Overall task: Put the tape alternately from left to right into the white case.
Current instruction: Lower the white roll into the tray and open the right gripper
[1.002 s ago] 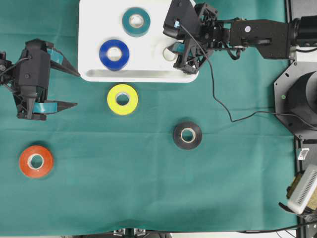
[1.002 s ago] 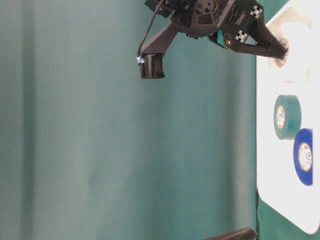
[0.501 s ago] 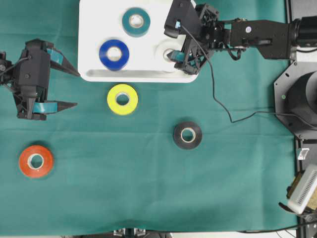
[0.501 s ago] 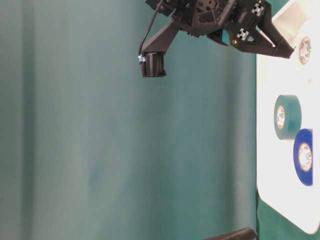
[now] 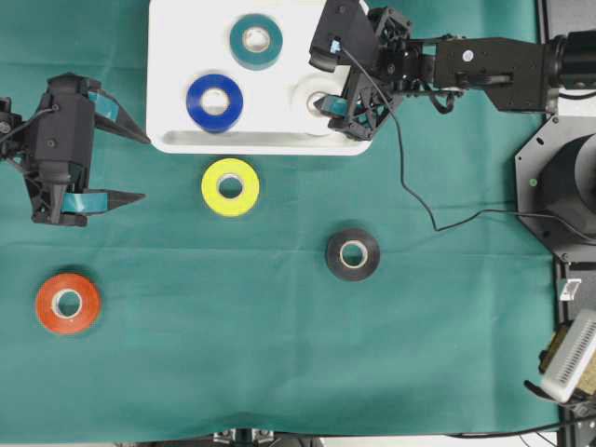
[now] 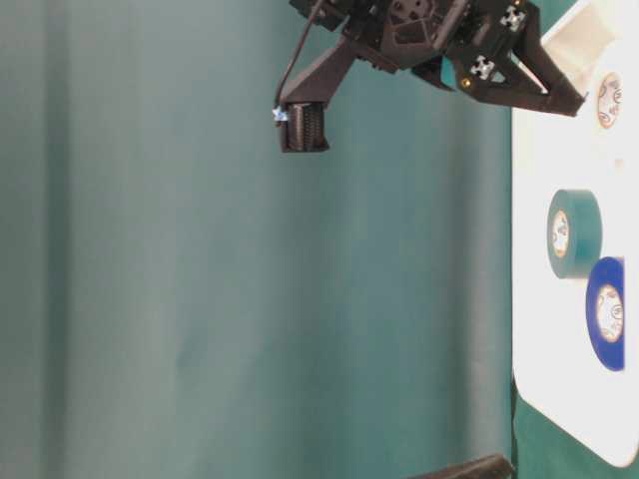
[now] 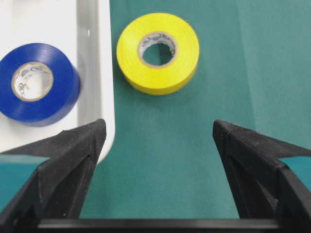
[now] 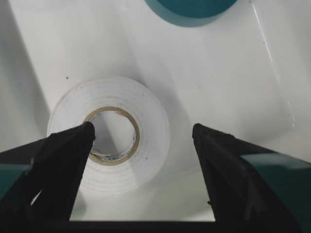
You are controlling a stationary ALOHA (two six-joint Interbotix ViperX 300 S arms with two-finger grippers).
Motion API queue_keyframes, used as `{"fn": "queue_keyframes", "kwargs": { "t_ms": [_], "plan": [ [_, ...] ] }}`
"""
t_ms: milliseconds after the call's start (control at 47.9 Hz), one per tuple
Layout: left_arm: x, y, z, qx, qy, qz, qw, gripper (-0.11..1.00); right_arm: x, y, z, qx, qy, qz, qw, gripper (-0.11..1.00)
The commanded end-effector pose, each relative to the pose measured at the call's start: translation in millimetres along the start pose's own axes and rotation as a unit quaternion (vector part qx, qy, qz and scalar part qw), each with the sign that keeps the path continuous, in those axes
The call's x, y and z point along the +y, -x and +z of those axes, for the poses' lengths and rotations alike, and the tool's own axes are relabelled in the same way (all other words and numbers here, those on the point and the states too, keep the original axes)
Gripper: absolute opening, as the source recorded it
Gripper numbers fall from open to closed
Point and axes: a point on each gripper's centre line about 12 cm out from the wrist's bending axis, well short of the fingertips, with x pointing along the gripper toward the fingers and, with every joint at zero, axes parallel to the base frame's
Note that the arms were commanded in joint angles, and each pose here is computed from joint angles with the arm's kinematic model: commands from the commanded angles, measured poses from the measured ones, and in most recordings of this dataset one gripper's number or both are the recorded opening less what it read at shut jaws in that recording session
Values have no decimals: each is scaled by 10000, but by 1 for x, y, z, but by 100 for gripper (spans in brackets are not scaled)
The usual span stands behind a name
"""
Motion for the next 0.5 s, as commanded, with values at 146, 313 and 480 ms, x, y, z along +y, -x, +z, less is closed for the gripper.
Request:
{"fn": "queue_keyframes", "kwargs": {
  "t_ms": [146, 313, 480],
  "plan": [
    [0, 2, 7, -116, 6, -1, 9999, 61, 22, 26, 15, -446, 204, 286, 9984, 83],
    [0, 1, 7, -108, 14, -2, 9999, 61, 45, 36, 13, -554, 456, 528, 9960, 83],
    [0, 2, 8, -131, 6, 1, 9999, 61, 64, 40, 9, -552, 673, 710, 9937, 83]
  ]
}}
